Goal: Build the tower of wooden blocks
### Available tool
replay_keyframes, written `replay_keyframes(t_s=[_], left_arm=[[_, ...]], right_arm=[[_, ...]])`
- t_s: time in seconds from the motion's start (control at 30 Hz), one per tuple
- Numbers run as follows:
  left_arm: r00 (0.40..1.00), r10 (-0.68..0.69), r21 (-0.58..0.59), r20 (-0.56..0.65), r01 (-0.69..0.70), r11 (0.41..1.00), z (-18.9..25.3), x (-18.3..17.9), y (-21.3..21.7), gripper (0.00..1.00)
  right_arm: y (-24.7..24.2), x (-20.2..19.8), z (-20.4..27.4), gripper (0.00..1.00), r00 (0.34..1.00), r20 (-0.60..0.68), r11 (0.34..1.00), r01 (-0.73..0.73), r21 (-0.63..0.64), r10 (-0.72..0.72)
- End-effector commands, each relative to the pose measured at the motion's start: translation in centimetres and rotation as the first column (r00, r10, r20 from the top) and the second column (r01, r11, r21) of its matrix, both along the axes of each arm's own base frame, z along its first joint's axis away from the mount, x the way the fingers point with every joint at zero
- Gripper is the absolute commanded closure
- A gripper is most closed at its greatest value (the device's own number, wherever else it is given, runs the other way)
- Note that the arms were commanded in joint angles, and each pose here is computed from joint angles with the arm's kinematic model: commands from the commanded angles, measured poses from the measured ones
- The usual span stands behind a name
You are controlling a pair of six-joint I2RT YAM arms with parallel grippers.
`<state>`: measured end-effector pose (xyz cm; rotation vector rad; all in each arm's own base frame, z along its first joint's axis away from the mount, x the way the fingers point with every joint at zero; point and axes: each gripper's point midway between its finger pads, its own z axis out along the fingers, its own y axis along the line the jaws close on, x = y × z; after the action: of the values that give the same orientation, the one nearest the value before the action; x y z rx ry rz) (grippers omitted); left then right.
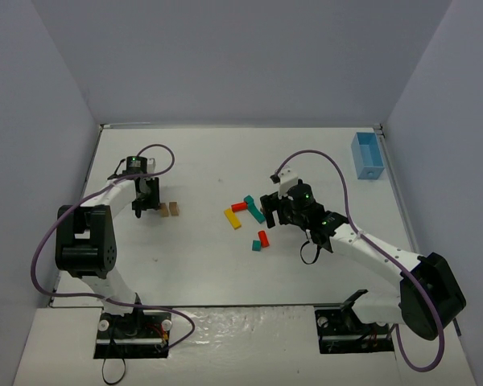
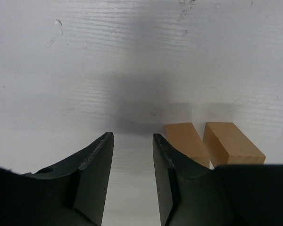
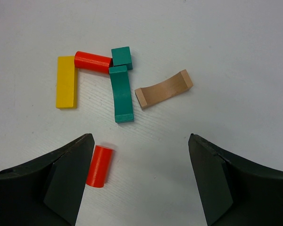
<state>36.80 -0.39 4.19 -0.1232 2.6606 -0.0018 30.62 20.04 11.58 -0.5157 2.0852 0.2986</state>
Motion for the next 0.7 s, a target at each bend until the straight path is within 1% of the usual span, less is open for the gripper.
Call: replay_keyframes(t_s=[0.0,0.1,0.33,0.67], left_arm=[[0.996,-0.015,-0.021,0.089,0.017,1.0,2.0,2.2,-0.3,0.65],[0.995,-0.031,-0.023,0.091,0.033,0.999,1.9,2.3,-0.4,0.65],[0.993,-0.076,-0.002,0.086,0.076,0.997,1.6,2.7,-0.3,0.64],[0.985,-0.128,0.031,0.113,0.126,0.992,2.0,3.5,-0.1,0.64]], right_arm=[[0.6,1.2,1.5,0.21,0.998,0.058,0.999,0.003,0.049,-0.006],[1.0,0.9,1.6,0.21,0.998,0.052,0.998,-0.023,0.06,0.02],[1.0,0.8,1.6,0.21,0.998,0.053,0.998,-0.027,0.061,0.023],[1.3,0.9,1.4,0.21,0.998,0.047,0.998,-0.034,0.062,0.031]])
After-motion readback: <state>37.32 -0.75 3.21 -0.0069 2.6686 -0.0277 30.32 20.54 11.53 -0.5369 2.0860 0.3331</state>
